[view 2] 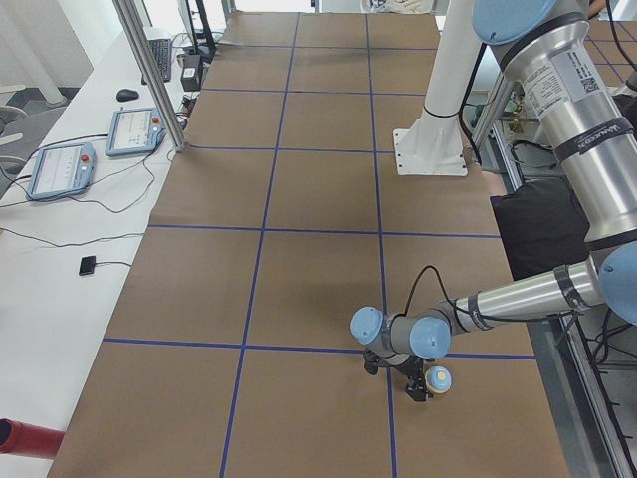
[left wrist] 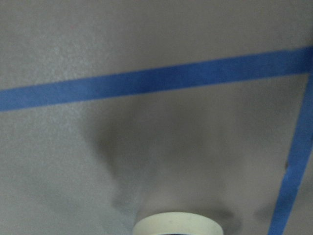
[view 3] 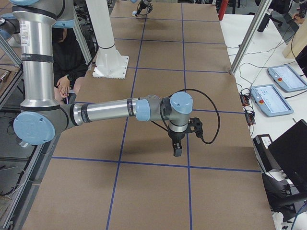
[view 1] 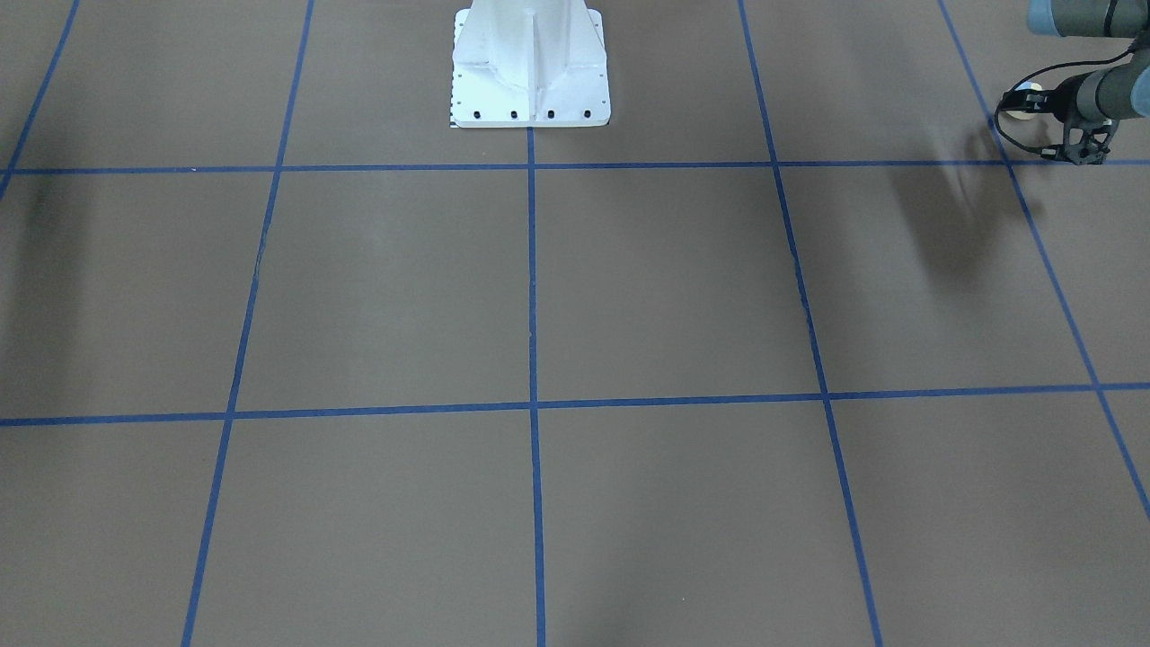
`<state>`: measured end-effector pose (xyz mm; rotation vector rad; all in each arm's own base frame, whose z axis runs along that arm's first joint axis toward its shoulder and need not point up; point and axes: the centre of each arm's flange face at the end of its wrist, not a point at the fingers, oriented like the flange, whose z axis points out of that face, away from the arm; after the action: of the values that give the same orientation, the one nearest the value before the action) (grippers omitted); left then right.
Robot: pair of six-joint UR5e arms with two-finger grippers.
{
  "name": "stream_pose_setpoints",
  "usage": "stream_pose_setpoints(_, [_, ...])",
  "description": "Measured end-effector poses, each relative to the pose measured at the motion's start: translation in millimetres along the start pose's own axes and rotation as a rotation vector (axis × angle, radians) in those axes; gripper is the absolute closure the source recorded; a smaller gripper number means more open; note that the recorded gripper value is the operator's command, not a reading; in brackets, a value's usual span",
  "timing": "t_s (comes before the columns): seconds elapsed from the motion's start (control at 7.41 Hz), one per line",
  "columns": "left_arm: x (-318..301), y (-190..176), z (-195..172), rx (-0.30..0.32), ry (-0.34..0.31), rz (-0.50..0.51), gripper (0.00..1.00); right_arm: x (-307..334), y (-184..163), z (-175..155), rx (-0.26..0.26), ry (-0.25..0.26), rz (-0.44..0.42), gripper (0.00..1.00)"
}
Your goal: Place and press bell with both arms
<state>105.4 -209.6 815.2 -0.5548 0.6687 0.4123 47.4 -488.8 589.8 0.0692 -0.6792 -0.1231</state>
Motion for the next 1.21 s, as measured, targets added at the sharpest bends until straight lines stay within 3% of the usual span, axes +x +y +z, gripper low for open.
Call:
stream_pose_setpoints(0.4, [2.1, -1.1, 3.9, -0.014, -0.007, 0.011, 0.04, 0.1, 0.0, 0.2, -0.001, -0.001, 0.001, 0.00])
stream_pose_setpoints(0.94, [2.7, -0.7, 6.8, -0.024, -0.010, 0.014, 0.55, -0.2, 0.0, 0.0, 0.000, -0.001, 0.000, 0.00])
stream_pose_setpoints(1.08, [3.1, -0.8, 6.6, -0.024, -0.009, 0.014, 0.65, -0.3, 0.0, -0.2, 0.001, -0.001, 0.001, 0.00])
stream_pose_setpoints(1.21, [4.2, -0.9, 6.0, -0.024, -0.006, 0.014, 0.68, -0.3, -0.1, -0.2, 0.001, -0.001, 0.001, 0.00])
